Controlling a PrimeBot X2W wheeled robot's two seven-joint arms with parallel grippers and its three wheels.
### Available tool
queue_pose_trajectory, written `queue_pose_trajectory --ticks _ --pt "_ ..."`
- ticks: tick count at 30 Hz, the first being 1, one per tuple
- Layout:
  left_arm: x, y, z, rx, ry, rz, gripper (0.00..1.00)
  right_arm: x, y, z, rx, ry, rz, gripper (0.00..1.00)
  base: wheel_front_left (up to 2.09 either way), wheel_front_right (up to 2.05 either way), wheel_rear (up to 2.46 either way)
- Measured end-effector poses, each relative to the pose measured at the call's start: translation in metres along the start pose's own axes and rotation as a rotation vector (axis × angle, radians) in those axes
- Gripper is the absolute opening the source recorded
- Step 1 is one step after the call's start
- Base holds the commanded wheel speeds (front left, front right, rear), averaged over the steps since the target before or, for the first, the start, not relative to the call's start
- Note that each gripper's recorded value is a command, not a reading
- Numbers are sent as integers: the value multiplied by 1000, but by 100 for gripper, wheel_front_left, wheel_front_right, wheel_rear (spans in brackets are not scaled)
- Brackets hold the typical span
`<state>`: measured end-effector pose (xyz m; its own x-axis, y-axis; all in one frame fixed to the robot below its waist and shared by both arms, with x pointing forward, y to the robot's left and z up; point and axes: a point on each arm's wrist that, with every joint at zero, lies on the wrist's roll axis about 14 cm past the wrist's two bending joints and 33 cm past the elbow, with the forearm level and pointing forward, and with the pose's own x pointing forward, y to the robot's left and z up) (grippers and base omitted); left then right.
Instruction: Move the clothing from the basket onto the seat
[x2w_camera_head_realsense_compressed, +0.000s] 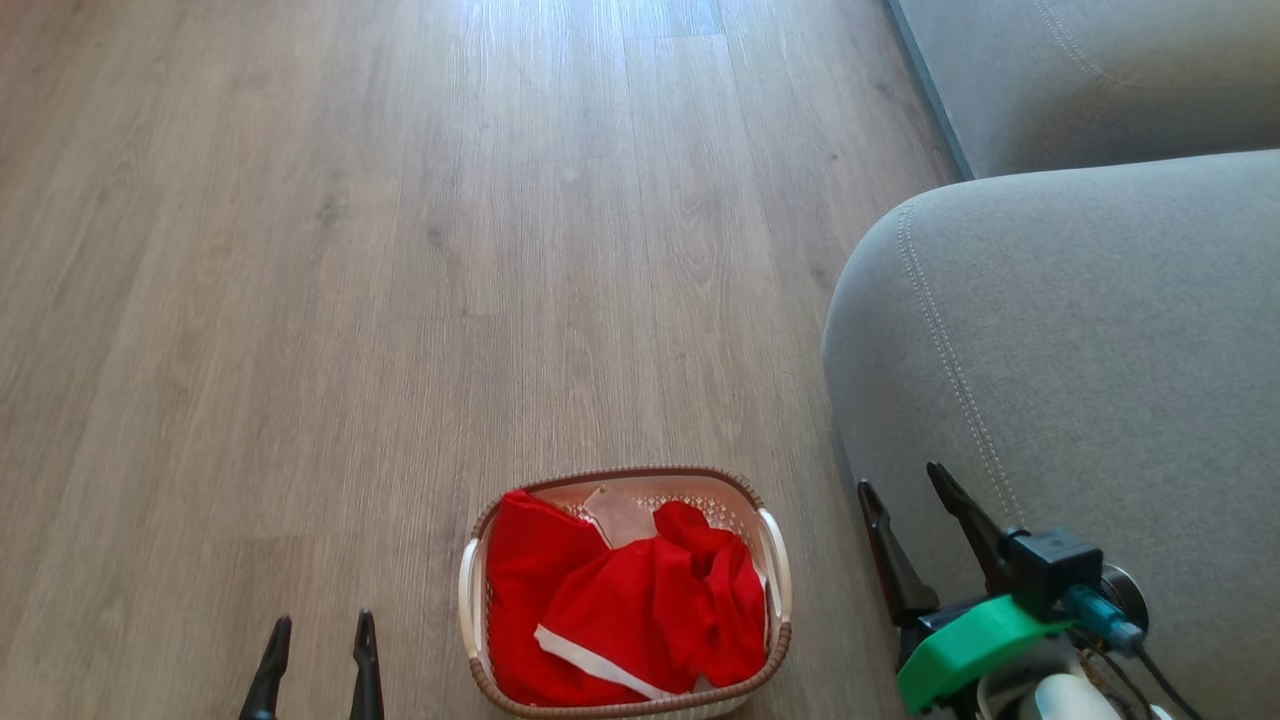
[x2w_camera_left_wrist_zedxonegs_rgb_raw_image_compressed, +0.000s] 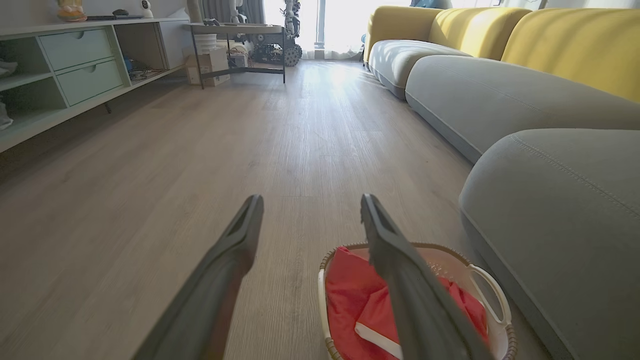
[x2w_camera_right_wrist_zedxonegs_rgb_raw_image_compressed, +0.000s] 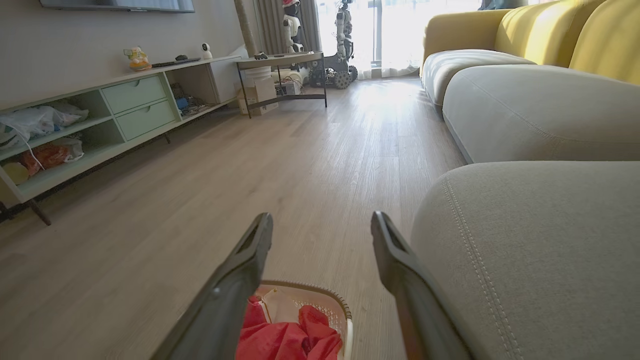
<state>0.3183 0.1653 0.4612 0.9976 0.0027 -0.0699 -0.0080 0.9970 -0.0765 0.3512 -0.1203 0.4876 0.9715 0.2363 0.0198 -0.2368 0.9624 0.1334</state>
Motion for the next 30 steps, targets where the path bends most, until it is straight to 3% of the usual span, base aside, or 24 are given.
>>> queue_pose_trajectory --ticks 30 --pt "-4 1 -8 17 24 4 100 1 -5 -4 -11 13 -13 100 0 0 0"
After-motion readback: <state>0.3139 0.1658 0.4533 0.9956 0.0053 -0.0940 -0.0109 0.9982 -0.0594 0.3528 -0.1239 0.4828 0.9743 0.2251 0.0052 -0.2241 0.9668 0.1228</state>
